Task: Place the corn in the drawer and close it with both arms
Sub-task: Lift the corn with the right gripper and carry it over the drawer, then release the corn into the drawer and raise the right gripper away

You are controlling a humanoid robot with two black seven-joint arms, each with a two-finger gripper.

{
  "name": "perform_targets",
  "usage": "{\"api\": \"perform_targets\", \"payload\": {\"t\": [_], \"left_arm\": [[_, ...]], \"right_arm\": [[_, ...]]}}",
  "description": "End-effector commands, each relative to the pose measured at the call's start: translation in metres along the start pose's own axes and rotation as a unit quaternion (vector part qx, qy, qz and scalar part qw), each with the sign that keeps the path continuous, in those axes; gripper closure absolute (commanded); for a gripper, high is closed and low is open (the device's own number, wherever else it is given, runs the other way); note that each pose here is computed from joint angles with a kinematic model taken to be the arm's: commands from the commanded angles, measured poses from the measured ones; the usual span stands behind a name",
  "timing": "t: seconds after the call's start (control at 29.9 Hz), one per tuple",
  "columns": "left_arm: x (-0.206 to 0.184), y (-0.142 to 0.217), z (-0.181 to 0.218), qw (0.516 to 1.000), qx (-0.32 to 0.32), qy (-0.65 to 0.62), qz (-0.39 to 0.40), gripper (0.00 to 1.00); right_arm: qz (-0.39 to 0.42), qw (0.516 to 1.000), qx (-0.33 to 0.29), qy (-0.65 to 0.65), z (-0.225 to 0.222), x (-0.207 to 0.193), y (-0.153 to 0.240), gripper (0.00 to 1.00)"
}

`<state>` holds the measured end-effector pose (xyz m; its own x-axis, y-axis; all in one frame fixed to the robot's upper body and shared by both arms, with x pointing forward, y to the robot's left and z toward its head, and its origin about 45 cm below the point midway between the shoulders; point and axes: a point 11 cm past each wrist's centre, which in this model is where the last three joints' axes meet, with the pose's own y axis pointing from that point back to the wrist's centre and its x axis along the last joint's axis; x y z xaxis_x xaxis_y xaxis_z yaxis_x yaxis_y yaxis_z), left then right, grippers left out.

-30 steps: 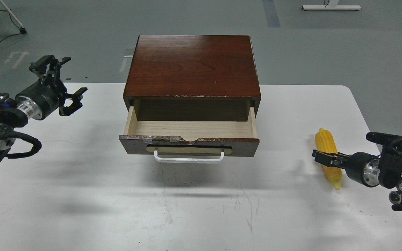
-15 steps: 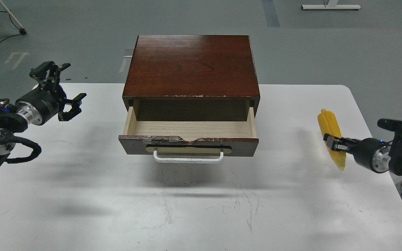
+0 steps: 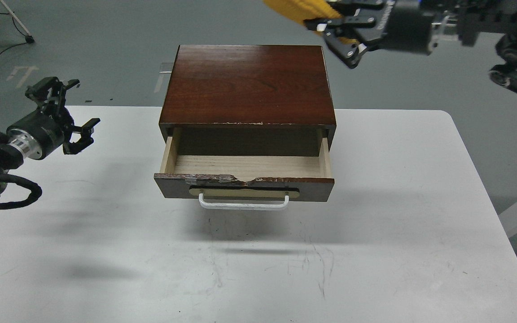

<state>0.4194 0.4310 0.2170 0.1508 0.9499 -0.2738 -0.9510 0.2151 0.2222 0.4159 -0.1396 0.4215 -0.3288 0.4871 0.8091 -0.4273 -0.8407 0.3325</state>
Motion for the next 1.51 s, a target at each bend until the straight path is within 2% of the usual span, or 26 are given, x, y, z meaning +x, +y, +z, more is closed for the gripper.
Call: {"api": "perform_targets", "payload": {"t": [0.0,0.2,0.5,0.57,0.64,0.67,0.7,0.74,0.77,0.8,0.9,1.24,1.41,1.47], "left_arm": [[0.010,0.008,-0.001,1.000,0.003,-0.003,0.010,0.02],[0.021,0.018,-0.001,1.000,0.008,-0.007,0.021,0.02],[0.020,0.018,-0.003,1.000,0.008,-0.004,0.020,0.02],[0.021,0.018,-0.003,1.000,0.008,-0.004,0.021,0.02],[0.020,0.018,-0.003,1.000,0.008,-0.004,0.020,0.02],[0.020,0.018,-0.003,1.000,0.008,-0.003,0.021,0.02],[0.020,0.018,-0.003,1.000,0.008,-0.003,0.021,0.02],[0.020,0.018,-0.003,1.000,0.008,-0.003,0.021,0.02],[0.020,0.018,-0.003,1.000,0.008,-0.003,0.021,0.02],[0.020,0.018,-0.004,1.000,0.009,-0.003,0.020,0.02],[0.019,0.017,-0.006,1.000,0.010,-0.002,0.019,0.02],[0.016,0.014,-0.004,1.000,0.009,-0.003,0.017,0.02],[0.016,0.013,-0.002,1.000,0.007,-0.004,0.019,0.02],[0.016,0.013,-0.001,1.000,0.005,-0.004,0.019,0.02]], "right_arm": [[-0.020,0.994,0.086,0.069,-0.044,0.002,-0.046,1.00],[-0.041,0.982,0.159,0.091,-0.090,-0.004,-0.085,1.00],[-0.126,0.978,0.159,0.046,-0.097,-0.036,-0.085,1.00],[-0.132,0.978,0.160,0.031,-0.101,-0.046,-0.082,0.97],[-0.138,0.978,0.153,0.015,-0.100,-0.058,-0.075,0.85],[-0.142,0.978,0.151,0.007,-0.100,-0.064,-0.072,0.71],[-0.140,0.979,0.148,0.001,-0.101,-0.066,-0.072,0.49],[-0.140,0.979,0.148,0.001,-0.101,-0.066,-0.072,0.49],[-0.137,0.980,0.147,-0.007,-0.102,-0.068,-0.072,0.21],[-0.133,0.980,0.145,-0.018,-0.103,-0.068,-0.072,0.04],[-0.121,0.982,0.131,-0.061,-0.097,-0.065,-0.068,0.00],[-0.070,0.986,0.098,-0.118,-0.082,-0.041,-0.072,0.00],[0.007,0.988,0.058,-0.140,-0.049,0.006,-0.074,0.00],[0.073,0.980,0.028,-0.185,-0.021,0.043,-0.068,0.00]]}}
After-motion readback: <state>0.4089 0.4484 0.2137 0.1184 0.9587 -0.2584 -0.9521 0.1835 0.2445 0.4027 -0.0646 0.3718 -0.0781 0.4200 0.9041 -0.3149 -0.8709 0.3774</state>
